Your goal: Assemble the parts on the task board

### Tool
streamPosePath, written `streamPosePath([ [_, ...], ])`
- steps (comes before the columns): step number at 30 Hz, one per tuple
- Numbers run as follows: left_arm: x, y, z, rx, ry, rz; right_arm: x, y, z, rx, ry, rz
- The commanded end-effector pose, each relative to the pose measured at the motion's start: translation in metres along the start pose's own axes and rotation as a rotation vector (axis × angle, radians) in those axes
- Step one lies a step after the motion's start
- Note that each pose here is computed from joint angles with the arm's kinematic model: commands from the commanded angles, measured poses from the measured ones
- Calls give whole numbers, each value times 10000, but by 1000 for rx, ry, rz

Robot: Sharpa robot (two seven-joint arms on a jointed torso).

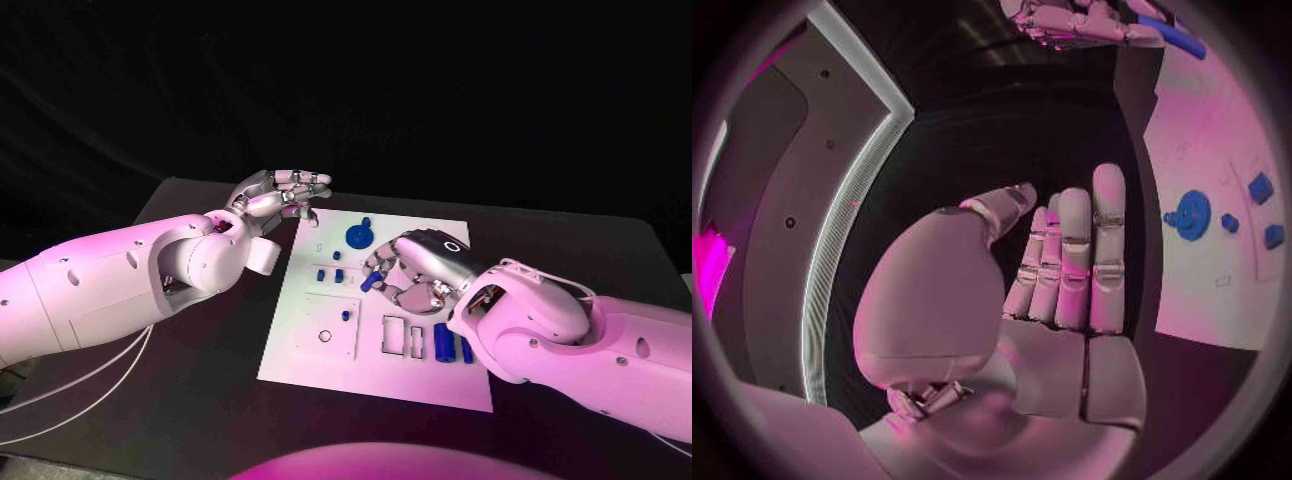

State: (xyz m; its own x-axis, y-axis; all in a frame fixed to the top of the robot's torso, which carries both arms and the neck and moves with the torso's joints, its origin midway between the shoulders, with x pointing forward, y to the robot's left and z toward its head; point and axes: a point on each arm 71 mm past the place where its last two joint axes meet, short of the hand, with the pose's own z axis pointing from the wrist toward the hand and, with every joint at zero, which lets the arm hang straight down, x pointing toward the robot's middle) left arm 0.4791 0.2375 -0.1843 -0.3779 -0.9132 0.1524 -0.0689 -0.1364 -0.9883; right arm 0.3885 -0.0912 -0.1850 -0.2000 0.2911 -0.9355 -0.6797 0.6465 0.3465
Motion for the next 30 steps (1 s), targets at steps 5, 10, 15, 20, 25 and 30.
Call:
streamPosePath([
  [5,37,-1,10,5,22,-6,247,277,97,-95,27,73],
  [10,51,0,14,5,26,-7,485,376,171,-119,77,95],
  [15,62,-1,14,5,30,-9,648,334,212,-106,123,87],
  [20,64,-3,12,5,31,-9,737,288,229,-94,149,71],
  [25,66,-3,11,5,31,-9,789,269,244,-92,177,57],
  [30,65,-4,11,5,31,-9,824,279,254,-96,193,51],
])
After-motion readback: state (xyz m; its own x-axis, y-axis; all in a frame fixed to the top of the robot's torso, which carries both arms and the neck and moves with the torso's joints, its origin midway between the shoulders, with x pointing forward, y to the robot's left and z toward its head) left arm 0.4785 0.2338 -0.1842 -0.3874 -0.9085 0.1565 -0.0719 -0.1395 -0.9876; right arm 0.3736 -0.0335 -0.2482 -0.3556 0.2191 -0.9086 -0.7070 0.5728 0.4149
